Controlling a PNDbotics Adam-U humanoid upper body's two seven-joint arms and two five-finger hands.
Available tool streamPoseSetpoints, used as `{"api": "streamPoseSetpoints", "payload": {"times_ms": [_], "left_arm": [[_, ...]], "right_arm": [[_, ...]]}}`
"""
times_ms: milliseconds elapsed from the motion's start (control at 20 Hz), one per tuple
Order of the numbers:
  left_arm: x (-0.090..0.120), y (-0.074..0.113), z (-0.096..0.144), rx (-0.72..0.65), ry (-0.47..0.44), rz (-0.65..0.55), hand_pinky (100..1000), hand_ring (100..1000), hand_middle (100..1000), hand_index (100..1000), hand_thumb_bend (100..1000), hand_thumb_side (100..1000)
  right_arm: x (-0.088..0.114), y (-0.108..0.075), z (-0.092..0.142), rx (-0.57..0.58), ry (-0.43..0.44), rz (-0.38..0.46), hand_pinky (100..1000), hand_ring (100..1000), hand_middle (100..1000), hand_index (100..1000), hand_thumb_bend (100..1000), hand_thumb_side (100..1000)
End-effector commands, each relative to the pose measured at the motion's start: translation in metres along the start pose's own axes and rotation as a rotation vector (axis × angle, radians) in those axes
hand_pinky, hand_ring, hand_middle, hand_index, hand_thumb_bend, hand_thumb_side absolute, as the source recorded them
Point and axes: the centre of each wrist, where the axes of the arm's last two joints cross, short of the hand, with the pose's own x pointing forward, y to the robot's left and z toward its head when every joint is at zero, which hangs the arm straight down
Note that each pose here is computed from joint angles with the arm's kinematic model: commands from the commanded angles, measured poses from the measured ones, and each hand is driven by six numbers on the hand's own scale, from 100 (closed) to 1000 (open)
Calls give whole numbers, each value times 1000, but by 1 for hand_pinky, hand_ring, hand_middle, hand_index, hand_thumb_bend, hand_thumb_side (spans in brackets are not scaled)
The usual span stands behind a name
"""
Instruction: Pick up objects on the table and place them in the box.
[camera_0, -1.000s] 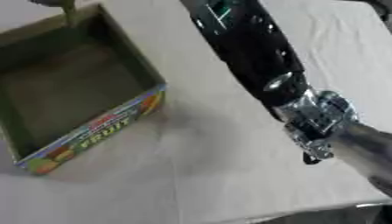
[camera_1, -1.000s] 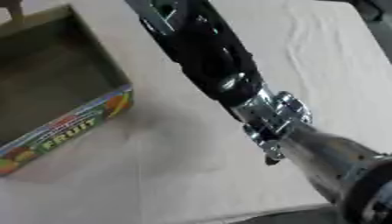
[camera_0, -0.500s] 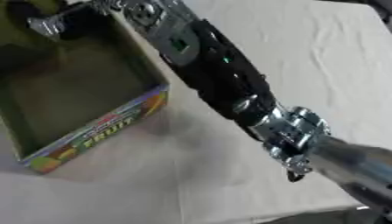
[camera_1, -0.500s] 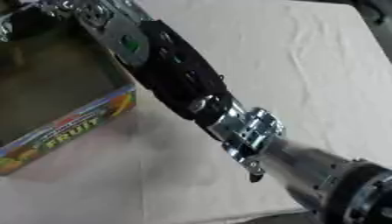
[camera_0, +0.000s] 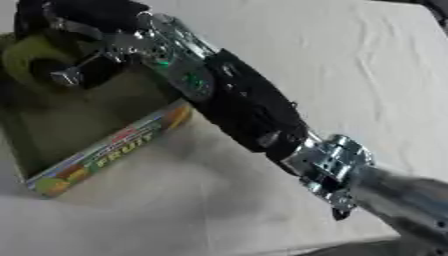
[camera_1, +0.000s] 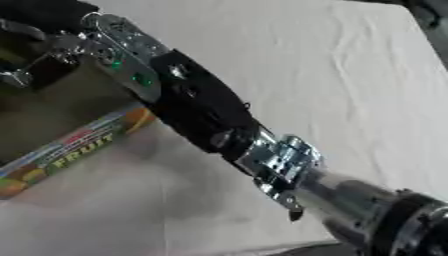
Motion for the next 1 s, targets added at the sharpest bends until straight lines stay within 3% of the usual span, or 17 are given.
{"api": "streamPoseSetpoints", "payload": {"times_ms": [50,200,600,800,1000], "left_arm": [[4,5,-11,-25,-34,-12,651,701,636,819,100,487],[4,5,-11,-25,-34,-15,651,702,637,820,100,486],[4,6,-9,-27,-27,-21,650,701,637,819,100,488],[4,6,-9,-26,-25,-23,650,701,637,819,100,487],[4,8,-8,-14,-22,-29,650,701,637,819,100,488]], "right_arm": [[0,-8,-1,29,-1,58,824,749,756,829,100,219],[0,-13,2,61,9,99,882,840,856,916,100,208],[-5,-26,10,90,23,168,889,862,866,907,100,198],[-5,-43,16,18,21,161,879,847,853,903,100,207],[-5,-79,36,-186,38,94,883,806,813,892,100,267]]}}
